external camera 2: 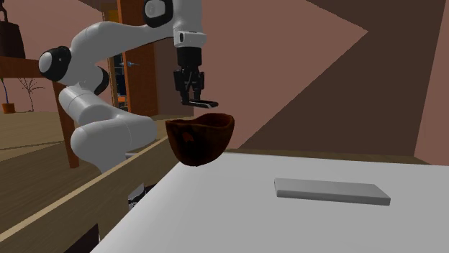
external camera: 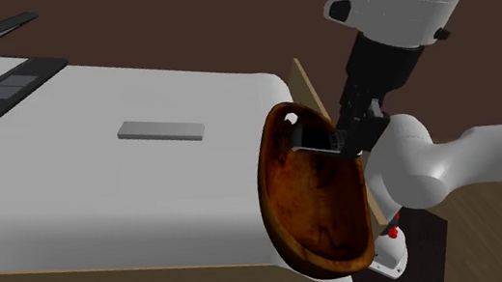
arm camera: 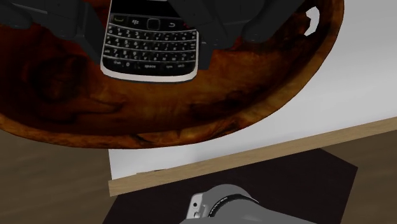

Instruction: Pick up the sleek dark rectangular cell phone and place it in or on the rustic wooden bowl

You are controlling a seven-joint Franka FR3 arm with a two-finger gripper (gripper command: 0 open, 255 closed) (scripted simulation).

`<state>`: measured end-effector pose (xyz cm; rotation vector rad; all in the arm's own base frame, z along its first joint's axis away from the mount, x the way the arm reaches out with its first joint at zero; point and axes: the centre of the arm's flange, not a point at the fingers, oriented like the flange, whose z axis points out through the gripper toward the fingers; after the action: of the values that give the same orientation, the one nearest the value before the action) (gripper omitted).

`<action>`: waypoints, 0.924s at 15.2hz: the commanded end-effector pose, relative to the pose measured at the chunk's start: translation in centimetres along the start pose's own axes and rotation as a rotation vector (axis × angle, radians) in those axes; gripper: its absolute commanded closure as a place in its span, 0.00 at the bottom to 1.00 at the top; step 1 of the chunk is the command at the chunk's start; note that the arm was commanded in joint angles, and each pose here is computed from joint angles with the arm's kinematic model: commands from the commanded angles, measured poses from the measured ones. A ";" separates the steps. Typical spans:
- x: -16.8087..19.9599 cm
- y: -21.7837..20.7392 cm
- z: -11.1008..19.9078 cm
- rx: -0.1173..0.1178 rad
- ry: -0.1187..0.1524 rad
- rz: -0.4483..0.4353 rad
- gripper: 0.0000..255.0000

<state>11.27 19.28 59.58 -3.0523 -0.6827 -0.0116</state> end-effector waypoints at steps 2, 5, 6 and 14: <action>0.0 0.1 0.9 0.000 0.000 0.000 1.00; 0.0 0.1 0.9 0.000 0.000 0.000 1.00; 0.0 0.1 0.9 0.000 0.000 0.000 1.00; 0.0 0.1 0.9 0.000 0.000 0.000 0.00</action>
<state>11.30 19.25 58.67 -3.0522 -0.6826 -0.0120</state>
